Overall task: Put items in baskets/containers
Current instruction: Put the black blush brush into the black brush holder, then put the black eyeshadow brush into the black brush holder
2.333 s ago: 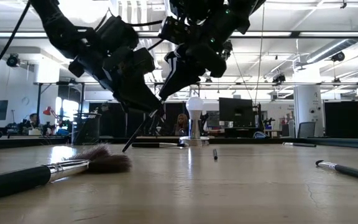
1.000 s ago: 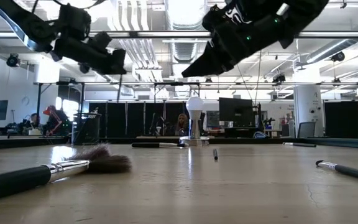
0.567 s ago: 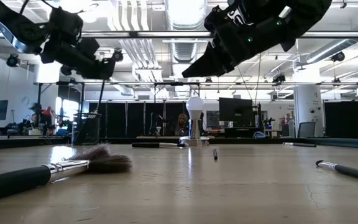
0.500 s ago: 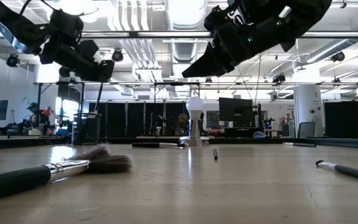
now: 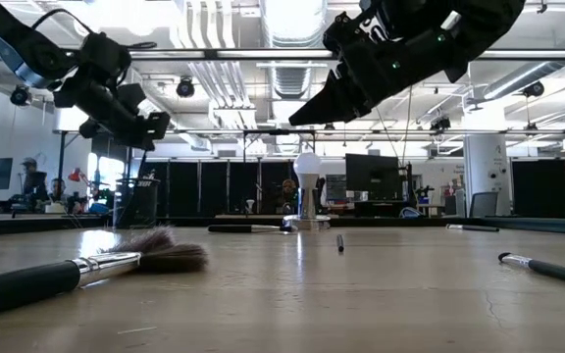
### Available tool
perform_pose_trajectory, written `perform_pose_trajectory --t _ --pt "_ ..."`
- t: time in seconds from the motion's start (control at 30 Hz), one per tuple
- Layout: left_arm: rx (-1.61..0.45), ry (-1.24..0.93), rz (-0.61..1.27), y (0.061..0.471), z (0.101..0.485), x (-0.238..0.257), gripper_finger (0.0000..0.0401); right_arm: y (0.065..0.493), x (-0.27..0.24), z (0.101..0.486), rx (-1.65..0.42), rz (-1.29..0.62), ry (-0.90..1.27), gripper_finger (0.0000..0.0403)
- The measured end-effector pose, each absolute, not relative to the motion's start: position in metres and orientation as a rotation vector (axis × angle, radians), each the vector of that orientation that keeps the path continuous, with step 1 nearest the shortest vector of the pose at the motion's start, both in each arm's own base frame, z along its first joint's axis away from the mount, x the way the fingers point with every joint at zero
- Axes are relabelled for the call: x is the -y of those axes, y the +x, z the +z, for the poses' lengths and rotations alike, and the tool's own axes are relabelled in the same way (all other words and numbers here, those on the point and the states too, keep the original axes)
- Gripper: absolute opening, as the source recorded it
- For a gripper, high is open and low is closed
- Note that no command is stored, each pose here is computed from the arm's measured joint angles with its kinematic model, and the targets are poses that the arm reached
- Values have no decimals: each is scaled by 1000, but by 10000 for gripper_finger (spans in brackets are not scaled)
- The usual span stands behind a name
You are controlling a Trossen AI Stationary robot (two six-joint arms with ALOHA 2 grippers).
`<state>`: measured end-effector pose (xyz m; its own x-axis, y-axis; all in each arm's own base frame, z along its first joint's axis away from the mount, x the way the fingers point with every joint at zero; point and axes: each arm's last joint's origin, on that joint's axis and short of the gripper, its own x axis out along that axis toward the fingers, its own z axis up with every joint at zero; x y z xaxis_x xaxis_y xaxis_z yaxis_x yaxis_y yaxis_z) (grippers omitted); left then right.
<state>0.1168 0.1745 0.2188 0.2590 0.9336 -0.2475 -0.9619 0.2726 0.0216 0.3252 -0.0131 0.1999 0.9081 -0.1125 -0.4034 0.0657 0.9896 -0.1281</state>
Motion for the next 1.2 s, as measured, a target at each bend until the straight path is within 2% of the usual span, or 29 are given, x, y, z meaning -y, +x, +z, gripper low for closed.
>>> perform_pose_trajectory --t 0.23,0.4,0.57,0.8,0.9,1.03,1.2 --pt "-256 -229 1286 116 209 -180 10 324 13 197 -424 -92 -113 8" --pt "-340 -283 1284 115 204 -178 53 322 12 195 -418 -90 -112 8" --pt "-375 -299 1285 114 209 -177 75 320 12 192 -413 -91 -108 8" --pt "-368 -295 1257 114 231 -175 78 316 12 187 -391 -102 -82 8" --pt "-331 -293 1164 117 242 -168 73 316 13 187 -390 -160 -55 8" --pt "-271 -278 986 127 251 -152 43 316 12 187 -389 -178 -50 8" --pt "-200 -231 734 151 241 -124 4 317 13 188 -380 -216 -31 8"
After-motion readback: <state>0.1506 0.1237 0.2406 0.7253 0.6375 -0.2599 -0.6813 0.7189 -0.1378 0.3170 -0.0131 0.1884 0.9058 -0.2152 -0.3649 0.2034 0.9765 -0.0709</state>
